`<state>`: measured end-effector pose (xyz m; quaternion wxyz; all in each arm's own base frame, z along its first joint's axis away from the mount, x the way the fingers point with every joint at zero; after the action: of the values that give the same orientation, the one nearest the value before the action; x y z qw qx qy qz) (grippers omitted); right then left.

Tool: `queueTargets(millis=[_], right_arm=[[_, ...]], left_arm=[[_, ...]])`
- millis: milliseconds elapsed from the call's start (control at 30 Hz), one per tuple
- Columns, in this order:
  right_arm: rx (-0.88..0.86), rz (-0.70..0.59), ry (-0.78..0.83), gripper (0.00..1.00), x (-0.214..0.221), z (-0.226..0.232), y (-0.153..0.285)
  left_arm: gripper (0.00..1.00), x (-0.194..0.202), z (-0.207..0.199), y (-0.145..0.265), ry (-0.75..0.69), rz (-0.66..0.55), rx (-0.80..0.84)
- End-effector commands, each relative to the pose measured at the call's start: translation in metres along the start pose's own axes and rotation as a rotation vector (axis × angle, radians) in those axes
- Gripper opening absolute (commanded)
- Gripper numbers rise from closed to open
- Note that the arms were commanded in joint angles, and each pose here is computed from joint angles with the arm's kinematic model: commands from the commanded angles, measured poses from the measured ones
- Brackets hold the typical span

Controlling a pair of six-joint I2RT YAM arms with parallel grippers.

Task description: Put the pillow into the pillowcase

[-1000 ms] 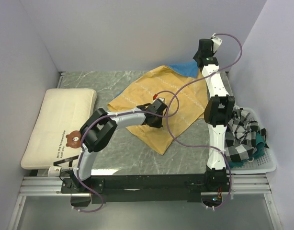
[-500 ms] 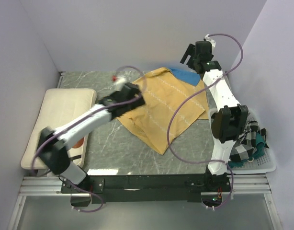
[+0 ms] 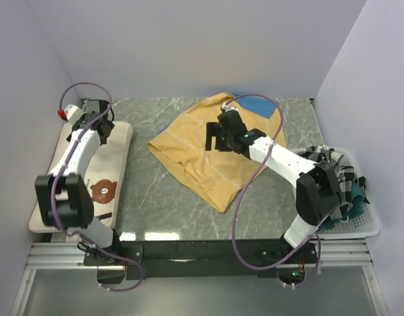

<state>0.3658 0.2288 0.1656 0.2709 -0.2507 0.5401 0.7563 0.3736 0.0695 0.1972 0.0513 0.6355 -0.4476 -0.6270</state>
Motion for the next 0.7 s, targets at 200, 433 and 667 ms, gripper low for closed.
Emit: queueTargets(millis=[200,433,667], right_arm=[[-0.099,-0.104,0.114,0.93,0.005,0.022,0.041],[-0.105,-0.085,0.12,0.92,0.016,0.027,0.043],[-0.097,-0.074,0.129,0.92,0.022,0.037,0.047]], left_arm=[[0.8,0.056,0.003,-0.095,-0.134,0.23,0.075],[0.01,0.053,-0.027,-0.078,-0.202,0.253,0.246],[0.01,0.026,-0.062,-0.007,-0.293,0.186,0.484]])
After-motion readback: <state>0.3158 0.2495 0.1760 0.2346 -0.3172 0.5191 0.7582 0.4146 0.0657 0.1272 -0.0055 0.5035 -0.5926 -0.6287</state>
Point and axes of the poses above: each gripper's point midway between its finger pads, its own y axis back along the fingers, its own z axis along the line the jaws close on, x = y × z, the point moved 3 cm from there along y, back along the fingers, and after that the axes turned 3 degrees about -y, right-handed, at the moved point
